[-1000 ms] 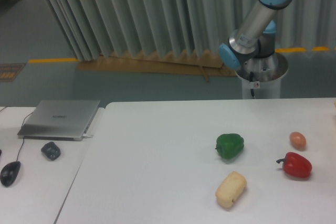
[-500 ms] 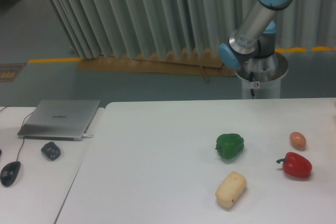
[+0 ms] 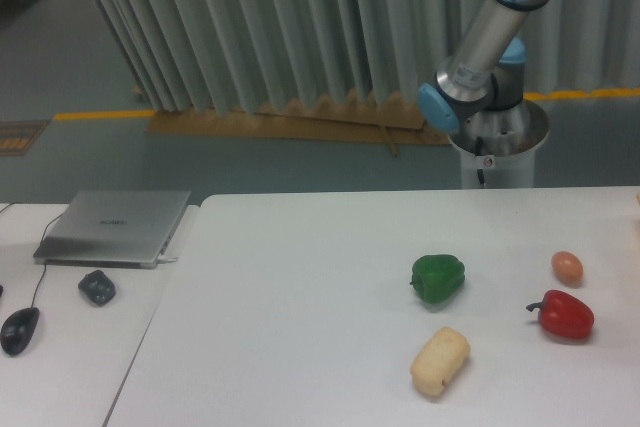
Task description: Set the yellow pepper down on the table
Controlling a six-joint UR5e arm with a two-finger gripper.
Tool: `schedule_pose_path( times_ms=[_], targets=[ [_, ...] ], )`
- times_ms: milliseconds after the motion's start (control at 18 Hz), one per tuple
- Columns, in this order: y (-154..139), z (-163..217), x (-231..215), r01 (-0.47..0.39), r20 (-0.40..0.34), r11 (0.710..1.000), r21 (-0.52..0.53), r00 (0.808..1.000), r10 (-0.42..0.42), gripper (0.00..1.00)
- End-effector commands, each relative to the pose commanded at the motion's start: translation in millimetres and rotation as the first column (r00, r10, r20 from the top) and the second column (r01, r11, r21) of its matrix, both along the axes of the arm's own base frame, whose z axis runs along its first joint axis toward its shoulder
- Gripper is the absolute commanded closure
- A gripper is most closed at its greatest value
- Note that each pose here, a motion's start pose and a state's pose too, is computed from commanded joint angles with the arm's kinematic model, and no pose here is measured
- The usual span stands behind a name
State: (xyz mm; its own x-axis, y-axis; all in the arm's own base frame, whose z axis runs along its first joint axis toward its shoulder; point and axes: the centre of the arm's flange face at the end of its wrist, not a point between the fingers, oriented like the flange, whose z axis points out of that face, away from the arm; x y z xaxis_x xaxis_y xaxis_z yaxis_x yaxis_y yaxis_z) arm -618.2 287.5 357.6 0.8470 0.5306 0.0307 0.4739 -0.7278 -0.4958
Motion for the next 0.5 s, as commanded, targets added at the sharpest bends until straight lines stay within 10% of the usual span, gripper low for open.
schedule_pose_path(
  times_ms=[500],
  targets=[
    [95.8,42.7,87.7,-0.107,0.052,0.994,0.016,0.993,0.106,0.37]
  ],
)
